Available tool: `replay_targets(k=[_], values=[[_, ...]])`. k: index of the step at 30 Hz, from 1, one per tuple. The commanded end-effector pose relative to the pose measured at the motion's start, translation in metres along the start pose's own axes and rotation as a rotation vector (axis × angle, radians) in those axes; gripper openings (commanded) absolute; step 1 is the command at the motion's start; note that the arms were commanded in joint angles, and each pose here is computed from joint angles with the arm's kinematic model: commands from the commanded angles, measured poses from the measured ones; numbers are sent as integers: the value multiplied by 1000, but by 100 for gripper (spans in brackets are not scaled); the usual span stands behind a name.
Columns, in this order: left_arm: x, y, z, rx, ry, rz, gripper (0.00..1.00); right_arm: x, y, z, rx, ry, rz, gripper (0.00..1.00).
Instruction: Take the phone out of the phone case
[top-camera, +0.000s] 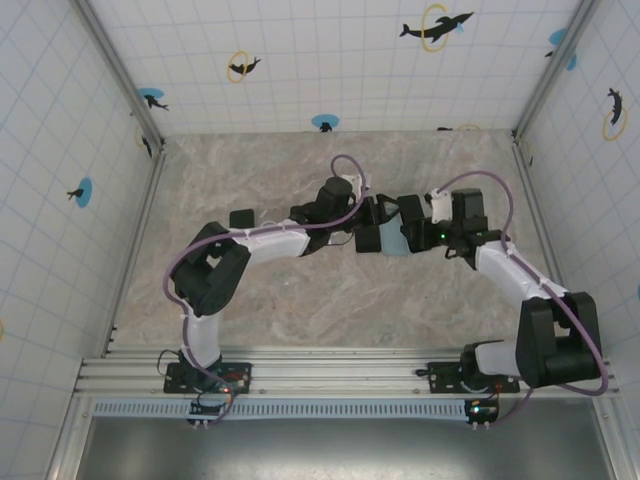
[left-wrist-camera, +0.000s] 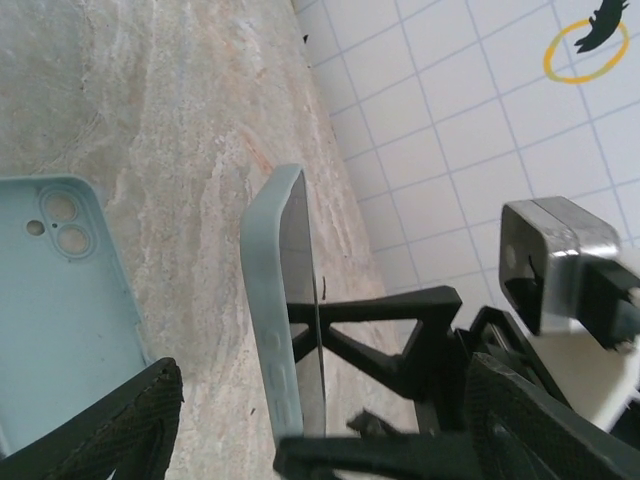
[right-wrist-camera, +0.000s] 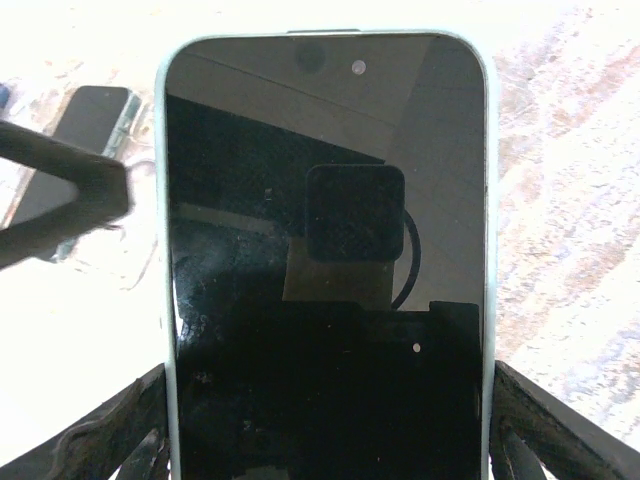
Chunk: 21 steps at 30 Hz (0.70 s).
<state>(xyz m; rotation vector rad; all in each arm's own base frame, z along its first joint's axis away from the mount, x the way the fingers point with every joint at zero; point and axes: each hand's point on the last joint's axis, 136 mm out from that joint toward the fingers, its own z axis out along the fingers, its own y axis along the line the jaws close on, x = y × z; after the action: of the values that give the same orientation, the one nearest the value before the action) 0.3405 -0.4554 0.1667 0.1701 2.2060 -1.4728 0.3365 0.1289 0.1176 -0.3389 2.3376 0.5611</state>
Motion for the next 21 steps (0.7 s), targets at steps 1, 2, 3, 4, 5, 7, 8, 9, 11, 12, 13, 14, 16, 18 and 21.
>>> replay_targets(k=[1, 2, 3, 4, 5, 7, 8, 9, 11, 12, 13, 14, 16, 18, 21], values=[[-8, -5, 9, 3, -26, -8, 71, -23, 15, -8, -33, -98, -16, 46], [-8, -3, 10, 0, -27, -12, 69, -23, 17, -8, -37, -100, -13, 46], [-8, -2, 11, 0, -27, -14, 67, -25, 18, -9, -41, -108, -11, 46], [-7, 1, 12, -7, -27, -17, 65, -25, 21, -9, -50, -110, -13, 45], [-6, 2, 12, -11, -25, -17, 63, -26, 23, -9, -55, -109, -15, 45], [-6, 4, 15, -22, -19, -8, 59, -25, 30, -8, -73, -109, -20, 46], [-7, 5, 15, -25, -20, -4, 57, -25, 32, -8, -77, -112, -18, 46], [-7, 5, 15, -27, -21, -3, 55, -26, 33, -8, -80, -117, -18, 46], [-6, 6, 16, -31, -17, -2, 46, -27, 34, -8, -83, -119, -21, 46], [-7, 7, 17, -31, -18, -4, 45, -27, 36, -8, -87, -118, -24, 46], [-7, 6, 18, -26, -19, -5, 44, -28, 38, -9, -90, -121, -29, 46], [-8, 5, 18, -23, -20, -6, 41, -28, 39, -9, -93, -123, -30, 46], [-8, 4, 18, -18, -19, -7, 30, -28, 41, -9, -90, -123, -39, 46], [-7, 5, 18, -21, -18, -11, 29, -27, 42, -10, -89, -124, -39, 46], [-8, 3, 17, -14, -14, -13, 20, -30, 44, -11, -92, -136, -45, 47]])
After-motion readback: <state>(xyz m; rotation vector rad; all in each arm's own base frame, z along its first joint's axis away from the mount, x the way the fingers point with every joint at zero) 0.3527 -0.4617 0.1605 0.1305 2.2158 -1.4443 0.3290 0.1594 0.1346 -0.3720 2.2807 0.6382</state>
